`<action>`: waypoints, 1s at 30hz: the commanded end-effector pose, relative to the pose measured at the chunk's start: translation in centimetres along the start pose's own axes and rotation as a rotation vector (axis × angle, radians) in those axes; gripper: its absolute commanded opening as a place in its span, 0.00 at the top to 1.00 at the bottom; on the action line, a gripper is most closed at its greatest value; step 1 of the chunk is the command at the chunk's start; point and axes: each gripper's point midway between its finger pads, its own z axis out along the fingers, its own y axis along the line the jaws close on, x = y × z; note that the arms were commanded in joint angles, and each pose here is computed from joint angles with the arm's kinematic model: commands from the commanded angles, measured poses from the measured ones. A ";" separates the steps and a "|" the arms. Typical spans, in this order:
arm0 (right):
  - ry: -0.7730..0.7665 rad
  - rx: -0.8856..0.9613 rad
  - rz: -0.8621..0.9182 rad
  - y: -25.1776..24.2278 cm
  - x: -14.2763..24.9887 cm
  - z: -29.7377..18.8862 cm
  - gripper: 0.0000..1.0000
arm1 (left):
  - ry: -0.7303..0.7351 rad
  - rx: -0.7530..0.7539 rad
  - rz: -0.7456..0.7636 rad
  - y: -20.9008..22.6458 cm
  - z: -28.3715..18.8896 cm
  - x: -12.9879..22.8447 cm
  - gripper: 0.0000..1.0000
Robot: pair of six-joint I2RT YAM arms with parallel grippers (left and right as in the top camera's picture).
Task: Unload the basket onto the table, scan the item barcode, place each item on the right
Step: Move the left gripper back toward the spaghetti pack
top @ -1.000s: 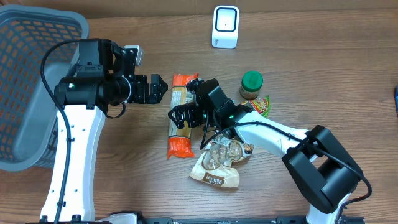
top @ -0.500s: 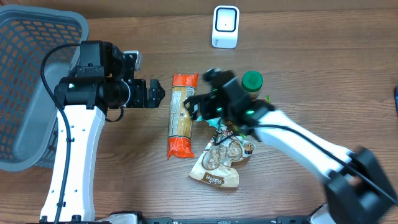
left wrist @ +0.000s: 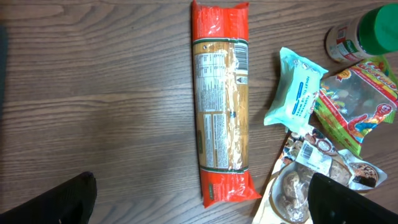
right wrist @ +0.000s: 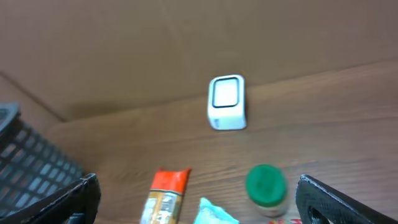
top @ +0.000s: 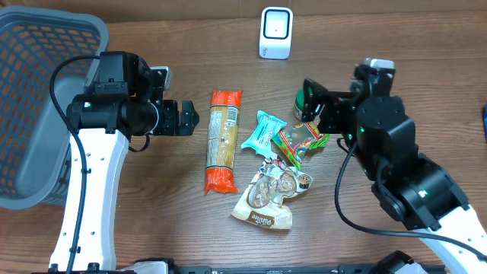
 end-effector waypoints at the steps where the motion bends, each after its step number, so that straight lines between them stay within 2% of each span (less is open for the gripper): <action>1: 0.011 0.065 -0.017 -0.9 0.3 0.7 0.00 | 0.007 -0.004 -0.003 0.0 0.0 0.6 0.00; 10: 0.009 0.064 -0.014 -0.9 0.3 0.6 0.00 | 0.198 0.074 -0.020 -2.2 5.4 6.9 0.01; 13: 0.006 0.063 -0.014 -0.9 0.2 0.6 0.00 | 0.225 0.085 0.026 -4.0 7.1 8.4 0.00; 21: 0.022 0.036 -0.012 -0.4 0.5 0.6 0.00 | 0.218 -0.088 0.069 -4.9 10.4 9.5 0.00; 25: 0.031 0.032 -0.011 -0.4 0.7 0.6 0.00 | 0.242 -0.228 0.018 -3.2 12.3 9.9 0.00; 30: 0.039 0.037 -0.014 -0.5 0.9 0.6 0.00 | 0.291 -0.270 -0.021 -2.5 15.6 10.5 0.00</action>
